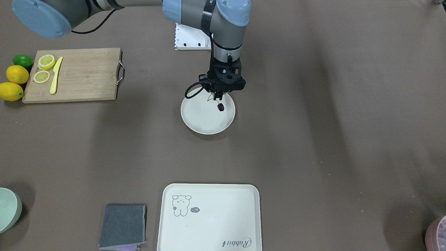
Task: Place red cherry on plate
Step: 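Carry the cherries with the right gripper over to the white plate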
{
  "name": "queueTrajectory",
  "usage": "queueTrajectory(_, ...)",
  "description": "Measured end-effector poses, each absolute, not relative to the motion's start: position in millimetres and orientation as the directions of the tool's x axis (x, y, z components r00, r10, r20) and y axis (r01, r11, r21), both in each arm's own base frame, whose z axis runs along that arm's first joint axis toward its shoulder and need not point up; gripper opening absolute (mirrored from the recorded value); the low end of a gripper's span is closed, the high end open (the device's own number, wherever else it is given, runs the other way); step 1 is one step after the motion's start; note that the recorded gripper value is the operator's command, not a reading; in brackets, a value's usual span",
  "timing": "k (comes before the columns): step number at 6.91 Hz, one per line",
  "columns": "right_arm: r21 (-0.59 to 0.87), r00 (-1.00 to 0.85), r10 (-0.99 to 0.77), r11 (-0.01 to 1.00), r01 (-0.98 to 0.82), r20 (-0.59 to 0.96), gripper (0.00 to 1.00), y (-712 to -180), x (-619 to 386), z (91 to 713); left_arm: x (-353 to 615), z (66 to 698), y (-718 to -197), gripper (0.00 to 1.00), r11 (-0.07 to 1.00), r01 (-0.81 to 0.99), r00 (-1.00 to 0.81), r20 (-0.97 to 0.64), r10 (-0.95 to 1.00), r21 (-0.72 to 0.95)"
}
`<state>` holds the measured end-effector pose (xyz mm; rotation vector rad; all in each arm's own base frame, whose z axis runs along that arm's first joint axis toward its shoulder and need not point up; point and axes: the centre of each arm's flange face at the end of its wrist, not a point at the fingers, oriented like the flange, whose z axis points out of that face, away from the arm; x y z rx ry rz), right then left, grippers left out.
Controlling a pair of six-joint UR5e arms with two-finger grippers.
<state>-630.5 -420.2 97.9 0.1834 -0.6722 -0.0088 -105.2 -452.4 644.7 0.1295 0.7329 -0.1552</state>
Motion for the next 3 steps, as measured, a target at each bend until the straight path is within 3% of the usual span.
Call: queueTrajectory(3,0.199,0.786,-0.084,0.979,-0.05,0.612,0.0,-413,-652,121,-105,651,-447,0.98,0.98,0.197,0.73,-0.673,-0.118,0.042)
